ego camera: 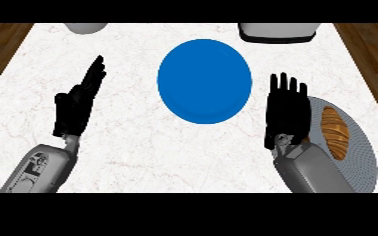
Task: Pick the sweet potato from the placemat and place it in the plate
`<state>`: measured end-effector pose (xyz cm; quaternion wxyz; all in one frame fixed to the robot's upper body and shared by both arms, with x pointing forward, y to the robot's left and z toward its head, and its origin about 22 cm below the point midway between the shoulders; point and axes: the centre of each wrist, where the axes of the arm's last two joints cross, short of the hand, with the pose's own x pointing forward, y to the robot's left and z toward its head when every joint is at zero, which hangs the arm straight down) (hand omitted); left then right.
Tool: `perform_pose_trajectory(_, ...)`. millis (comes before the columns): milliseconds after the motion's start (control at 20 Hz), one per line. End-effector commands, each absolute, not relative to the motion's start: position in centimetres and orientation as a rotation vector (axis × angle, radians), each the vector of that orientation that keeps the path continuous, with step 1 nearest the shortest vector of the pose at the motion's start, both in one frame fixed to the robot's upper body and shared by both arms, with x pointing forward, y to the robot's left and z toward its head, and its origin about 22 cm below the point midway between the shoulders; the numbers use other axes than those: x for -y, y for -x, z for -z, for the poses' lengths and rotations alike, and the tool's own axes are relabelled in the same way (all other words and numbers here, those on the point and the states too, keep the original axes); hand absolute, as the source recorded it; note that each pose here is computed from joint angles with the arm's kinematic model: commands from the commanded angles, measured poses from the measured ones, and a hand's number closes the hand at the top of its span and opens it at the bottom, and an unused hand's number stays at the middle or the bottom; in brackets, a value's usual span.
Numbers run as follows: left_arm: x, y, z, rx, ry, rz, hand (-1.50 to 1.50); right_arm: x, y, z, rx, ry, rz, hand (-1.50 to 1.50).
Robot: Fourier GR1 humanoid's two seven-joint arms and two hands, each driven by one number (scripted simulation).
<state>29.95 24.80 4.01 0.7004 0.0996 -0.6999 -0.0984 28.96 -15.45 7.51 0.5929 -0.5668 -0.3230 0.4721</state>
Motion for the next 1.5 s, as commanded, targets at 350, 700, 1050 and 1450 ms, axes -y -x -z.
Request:
perform_pose_trajectory(350, -25.1, -29.8, -6.1, 1.560, -0.233, 0.212, 0.00, 17.5, -30.4, -4.2, 0.513, 1.295, -1.132, -1.50)
perform_pose_trajectory(700, -24.4, -30.6, -3.8, 1.559, -0.215, 0.232, 0.00, 19.4, -30.9, -2.1, 0.432, 1.275, -1.155, -1.50)
perform_pose_trajectory(1050, -24.6, -29.2, -4.7, 1.554, -0.232, 0.223, 0.00, 23.5, -32.1, -2.5, 0.423, 1.296, -1.118, -1.50)
perform_pose_trajectory(1450, -25.6, -31.3, -3.7, 1.558, -0.232, 0.226, 0.00, 24.5, -31.1, 0.4, 0.493, 1.341, -1.179, 1.50)
